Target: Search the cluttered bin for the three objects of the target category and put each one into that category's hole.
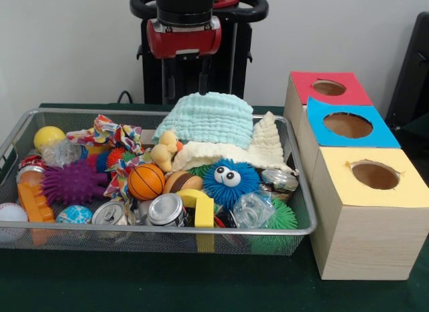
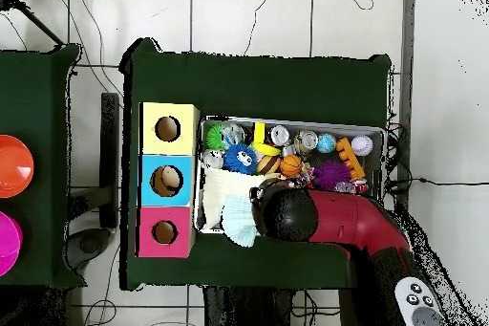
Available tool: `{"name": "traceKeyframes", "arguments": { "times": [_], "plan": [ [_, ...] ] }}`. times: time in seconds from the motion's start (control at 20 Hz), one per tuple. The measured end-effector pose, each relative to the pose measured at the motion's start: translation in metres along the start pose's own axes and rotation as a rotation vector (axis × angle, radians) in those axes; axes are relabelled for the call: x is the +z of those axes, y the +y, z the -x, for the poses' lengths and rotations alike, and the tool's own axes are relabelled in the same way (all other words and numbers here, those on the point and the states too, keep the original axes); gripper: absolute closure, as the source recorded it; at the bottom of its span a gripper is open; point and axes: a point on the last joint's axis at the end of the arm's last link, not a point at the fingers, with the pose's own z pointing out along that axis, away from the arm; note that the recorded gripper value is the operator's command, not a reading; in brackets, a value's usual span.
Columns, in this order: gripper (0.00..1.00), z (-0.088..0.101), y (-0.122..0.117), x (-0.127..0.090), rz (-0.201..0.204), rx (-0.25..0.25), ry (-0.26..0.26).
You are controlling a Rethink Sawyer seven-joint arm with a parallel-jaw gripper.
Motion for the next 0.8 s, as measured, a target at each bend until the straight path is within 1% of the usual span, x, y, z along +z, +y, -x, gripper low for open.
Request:
{"name": "traceKeyframes", "arguments": {
  "times": [0.25, 0.8],
  "plan": [
    [0.00, 0.001, 0.000, 0.003, 0.001, 0.000, -0.004],
    [0.00, 0.001, 0.002, 0.025, 0.021, 0.004, -0.004]
  ]
}}
